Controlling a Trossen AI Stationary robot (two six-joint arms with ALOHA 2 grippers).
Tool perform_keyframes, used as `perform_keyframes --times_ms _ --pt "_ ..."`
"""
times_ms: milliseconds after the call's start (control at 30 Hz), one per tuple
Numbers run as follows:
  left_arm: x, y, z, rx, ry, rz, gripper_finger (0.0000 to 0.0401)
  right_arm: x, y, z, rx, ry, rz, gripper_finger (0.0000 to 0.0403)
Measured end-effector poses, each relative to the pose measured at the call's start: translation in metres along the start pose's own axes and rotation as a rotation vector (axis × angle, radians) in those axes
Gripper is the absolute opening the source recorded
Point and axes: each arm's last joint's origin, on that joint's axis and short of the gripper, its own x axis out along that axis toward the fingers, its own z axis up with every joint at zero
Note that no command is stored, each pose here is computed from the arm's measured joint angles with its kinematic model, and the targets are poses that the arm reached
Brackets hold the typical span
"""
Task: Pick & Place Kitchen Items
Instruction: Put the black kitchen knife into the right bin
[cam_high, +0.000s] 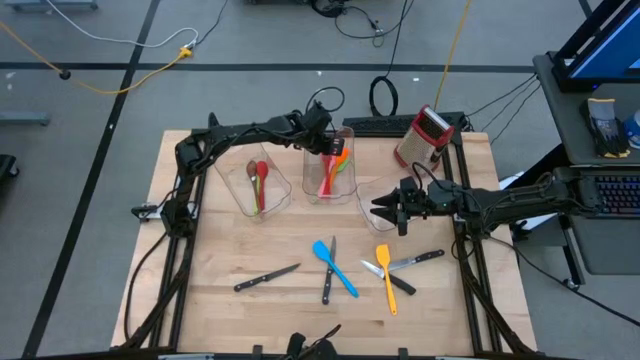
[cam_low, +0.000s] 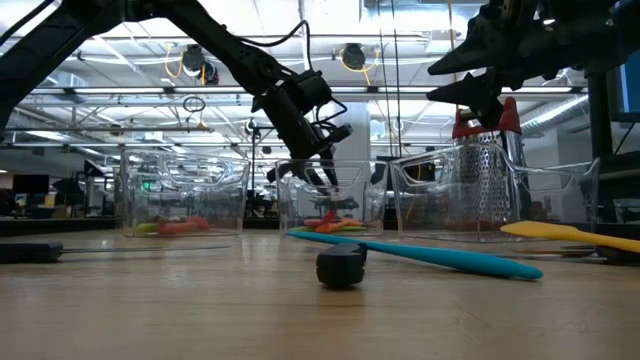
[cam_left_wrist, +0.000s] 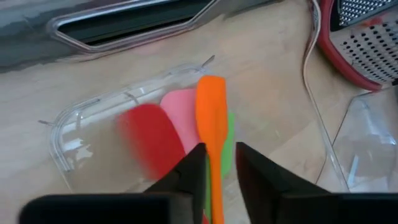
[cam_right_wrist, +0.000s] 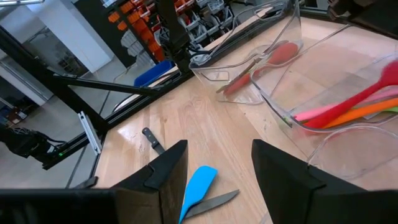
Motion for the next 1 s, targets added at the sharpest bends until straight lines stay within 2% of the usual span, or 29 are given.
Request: perform_keyframes --times_ms 133,233,433,533,633,833,1000 --pt "0.000 0.000 0.000 -0.015 0.002 -0.003 0.0144 0.000 0.000 0.000 0.000 0.000 0.000 0.0171" --pt "-0.003 -0.002 0.000 -0.030 0.027 -0.045 0.0174 0.000 0.000 0.000 0.000 0.002 0.003 0.0171" --pt "-0.020 -0.013 0.002 -0.075 0.136 -0.227 0.0214 0.000 0.000 0.000 0.000 0.003 0.004 0.0171" --pt "-0.031 -0.022 -0.001 -0.074 0.198 -0.319 0.0223 0.000 0.000 0.000 0.000 0.003 0.003 0.0171" --pt "-0.049 -0.036 -0.007 -0.058 0.224 -0.360 0.0225 0.000 0.000 -0.001 -0.001 0.010 0.003 0.0171" --pt "-0.094 -0.070 -0.022 -0.011 0.152 -0.397 0.0225 0.000 0.000 -0.001 -0.001 0.020 0.009 0.0171" --pt "-0.137 -0.099 -0.043 0.007 0.061 -0.400 0.0225 0.000 0.000 -0.002 -0.001 0.039 0.028 0.0171"
